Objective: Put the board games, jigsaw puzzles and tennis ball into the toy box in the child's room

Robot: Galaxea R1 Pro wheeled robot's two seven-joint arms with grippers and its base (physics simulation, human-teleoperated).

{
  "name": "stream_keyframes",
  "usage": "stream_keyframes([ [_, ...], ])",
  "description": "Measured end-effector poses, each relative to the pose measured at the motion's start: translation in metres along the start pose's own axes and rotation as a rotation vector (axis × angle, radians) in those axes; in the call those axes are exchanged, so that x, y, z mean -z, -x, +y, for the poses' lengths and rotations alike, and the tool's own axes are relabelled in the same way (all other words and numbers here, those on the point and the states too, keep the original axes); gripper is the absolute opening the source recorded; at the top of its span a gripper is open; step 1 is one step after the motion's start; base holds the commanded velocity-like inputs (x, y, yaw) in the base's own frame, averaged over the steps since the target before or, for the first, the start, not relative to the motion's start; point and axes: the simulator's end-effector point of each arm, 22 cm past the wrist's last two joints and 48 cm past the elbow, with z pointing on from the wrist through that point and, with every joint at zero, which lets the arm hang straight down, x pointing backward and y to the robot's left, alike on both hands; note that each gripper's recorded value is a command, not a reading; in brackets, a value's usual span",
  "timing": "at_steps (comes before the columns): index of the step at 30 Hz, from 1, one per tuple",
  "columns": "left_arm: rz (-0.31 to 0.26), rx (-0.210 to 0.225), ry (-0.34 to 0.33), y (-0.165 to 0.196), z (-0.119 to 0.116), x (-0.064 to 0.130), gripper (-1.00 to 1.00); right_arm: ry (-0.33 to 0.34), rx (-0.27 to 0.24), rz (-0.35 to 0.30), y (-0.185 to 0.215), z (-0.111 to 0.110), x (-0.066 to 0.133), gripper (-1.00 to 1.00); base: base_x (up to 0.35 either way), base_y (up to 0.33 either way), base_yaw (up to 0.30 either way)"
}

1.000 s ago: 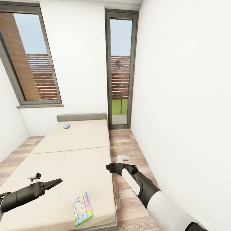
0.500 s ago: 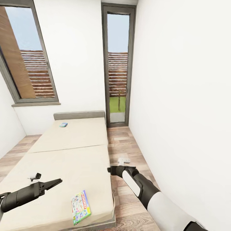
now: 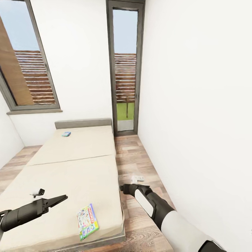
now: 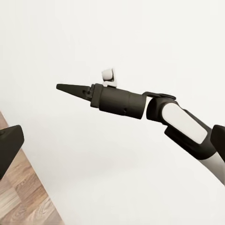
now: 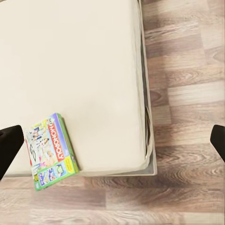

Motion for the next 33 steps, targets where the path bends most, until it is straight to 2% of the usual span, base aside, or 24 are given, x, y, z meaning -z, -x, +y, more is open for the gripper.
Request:
stream_keyframes([
  [26,0.013,0.035,0.013,-0.008,0.015,-0.003,1.0,-0.016,-0.015,0.046,-0.023,-0.011,-0.016,1.0,-0.014,0.007,-0.069],
  [33,0.018,0.045,0.017,-0.01,0.019,-0.003,1.0,-0.033,-0.025,0.057,-0.032,-0.021,-0.022,1.0,-0.068,0.0,-0.068],
])
